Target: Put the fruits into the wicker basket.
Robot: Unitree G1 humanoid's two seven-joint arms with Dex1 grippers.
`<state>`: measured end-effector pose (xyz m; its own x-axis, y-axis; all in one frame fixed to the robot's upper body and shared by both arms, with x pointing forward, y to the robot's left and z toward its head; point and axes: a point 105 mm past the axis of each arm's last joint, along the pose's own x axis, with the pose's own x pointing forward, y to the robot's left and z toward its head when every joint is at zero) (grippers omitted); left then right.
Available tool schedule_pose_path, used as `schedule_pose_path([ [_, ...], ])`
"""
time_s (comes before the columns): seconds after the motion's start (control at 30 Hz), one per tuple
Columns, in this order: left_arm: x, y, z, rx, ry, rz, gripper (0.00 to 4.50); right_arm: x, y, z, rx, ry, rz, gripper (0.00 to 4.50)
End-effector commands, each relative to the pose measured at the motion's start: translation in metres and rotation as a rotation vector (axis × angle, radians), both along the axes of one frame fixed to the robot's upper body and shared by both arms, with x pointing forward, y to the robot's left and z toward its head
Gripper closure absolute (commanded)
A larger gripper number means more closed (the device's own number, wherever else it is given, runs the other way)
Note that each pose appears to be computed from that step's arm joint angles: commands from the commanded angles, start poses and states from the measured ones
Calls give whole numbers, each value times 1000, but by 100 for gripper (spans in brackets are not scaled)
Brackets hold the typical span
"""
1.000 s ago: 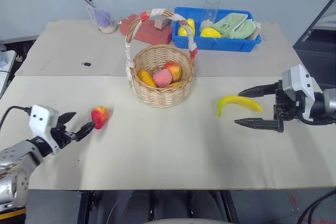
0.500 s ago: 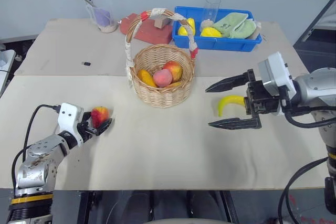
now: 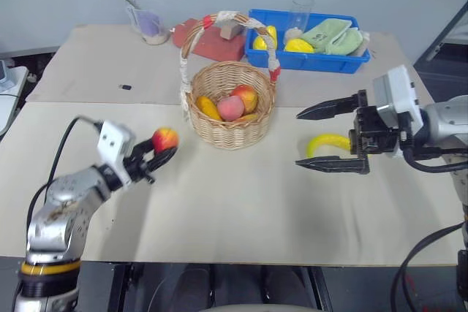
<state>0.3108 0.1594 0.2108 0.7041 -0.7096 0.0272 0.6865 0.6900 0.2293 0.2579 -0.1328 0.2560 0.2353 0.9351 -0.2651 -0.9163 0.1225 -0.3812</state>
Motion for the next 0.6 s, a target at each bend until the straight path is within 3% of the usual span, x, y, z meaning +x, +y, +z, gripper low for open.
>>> schedule_pose_path([
  [0.03,10,-22,36,9,-131,-26,291,-2,-1,15,42,-64,-33,0],
  [0.2,35,-37,33,80,-175,-25,291,5,-1,18,82,-85,-90,0],
  [0.4,49,-47,32,76,-222,-44,5,10,-8,20,107,-115,-166,0],
  [0.6,40,-54,32,62,-212,-114,1,34,-42,3,13,-138,-345,0],
])
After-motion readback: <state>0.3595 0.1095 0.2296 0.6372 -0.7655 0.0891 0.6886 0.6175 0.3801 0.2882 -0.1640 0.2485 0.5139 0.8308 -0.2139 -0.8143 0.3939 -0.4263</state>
